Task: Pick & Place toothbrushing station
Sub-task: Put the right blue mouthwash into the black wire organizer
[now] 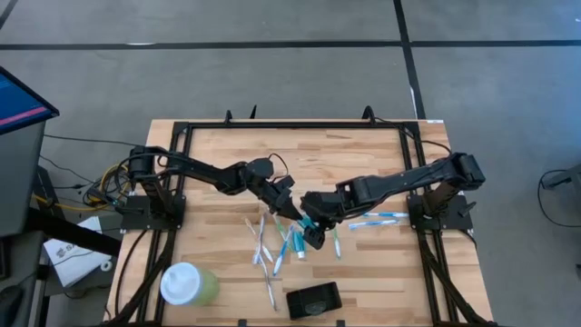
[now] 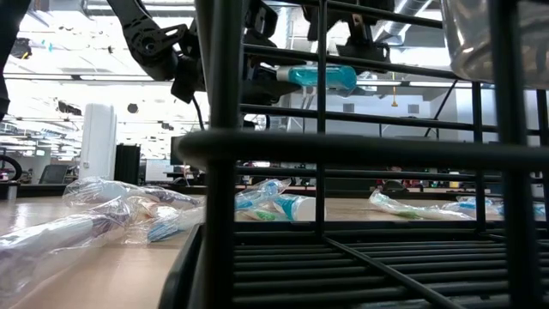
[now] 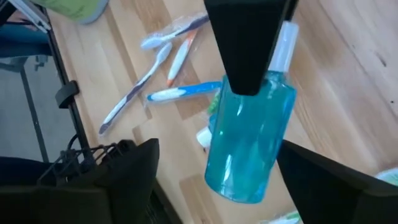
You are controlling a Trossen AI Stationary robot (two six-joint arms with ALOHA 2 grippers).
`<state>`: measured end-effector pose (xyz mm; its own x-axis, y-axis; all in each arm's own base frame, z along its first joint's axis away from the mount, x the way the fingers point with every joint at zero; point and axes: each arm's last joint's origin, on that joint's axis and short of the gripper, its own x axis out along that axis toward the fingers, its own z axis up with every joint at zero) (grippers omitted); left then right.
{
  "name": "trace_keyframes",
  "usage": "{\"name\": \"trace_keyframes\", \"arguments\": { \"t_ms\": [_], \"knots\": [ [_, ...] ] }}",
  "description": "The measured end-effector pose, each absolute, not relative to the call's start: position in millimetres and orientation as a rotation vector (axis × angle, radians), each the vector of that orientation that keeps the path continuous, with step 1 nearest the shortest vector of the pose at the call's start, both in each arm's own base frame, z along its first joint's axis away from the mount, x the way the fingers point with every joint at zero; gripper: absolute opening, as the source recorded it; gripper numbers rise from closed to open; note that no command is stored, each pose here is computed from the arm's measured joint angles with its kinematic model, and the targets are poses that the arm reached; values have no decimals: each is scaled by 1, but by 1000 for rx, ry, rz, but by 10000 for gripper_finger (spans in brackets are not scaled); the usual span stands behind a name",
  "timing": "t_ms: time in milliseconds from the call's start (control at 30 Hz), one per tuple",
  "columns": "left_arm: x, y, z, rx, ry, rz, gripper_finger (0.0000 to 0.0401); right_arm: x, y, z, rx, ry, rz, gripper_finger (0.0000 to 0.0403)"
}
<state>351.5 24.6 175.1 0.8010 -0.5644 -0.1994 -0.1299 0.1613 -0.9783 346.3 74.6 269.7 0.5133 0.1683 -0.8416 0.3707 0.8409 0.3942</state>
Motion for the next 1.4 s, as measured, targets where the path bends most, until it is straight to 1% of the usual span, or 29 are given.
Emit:
{"name": "trace_keyframes", "arguments": {
  "t_ms": [233, 367, 667, 833, 933, 1033, 1233, 1400],
  "knots": [
    [348, 15, 181, -1356, 649, -357, 93, 343, 78, 298, 500, 1066, -101, 313],
    [337, 14, 190, -1293, 695, -288, 93, 336, 80, 314, 499, 1059, -131, 312],
    [301, 9, 228, -1162, 708, -103, 92, 301, 95, 364, 428, 780, -194, 312],
    [288, -7, 238, -1128, 714, -31, 92, 282, 110, 380, 380, 650, -244, 312],
    [289, -22, 243, -1118, 724, -12, 92, 269, 122, 383, 389, 579, -234, 312],
    [296, -38, 257, -1080, 731, 15, 92, 259, 136, 382, 409, 527, -205, 312],
    [315, -65, 289, -999, 733, 99, 92, 241, 161, 381, 469, 469, -139, 312],
    [334, -90, 305, -929, 781, 144, 92, 224, 184, 387, 467, 359, -149, 312]
  ]
}}
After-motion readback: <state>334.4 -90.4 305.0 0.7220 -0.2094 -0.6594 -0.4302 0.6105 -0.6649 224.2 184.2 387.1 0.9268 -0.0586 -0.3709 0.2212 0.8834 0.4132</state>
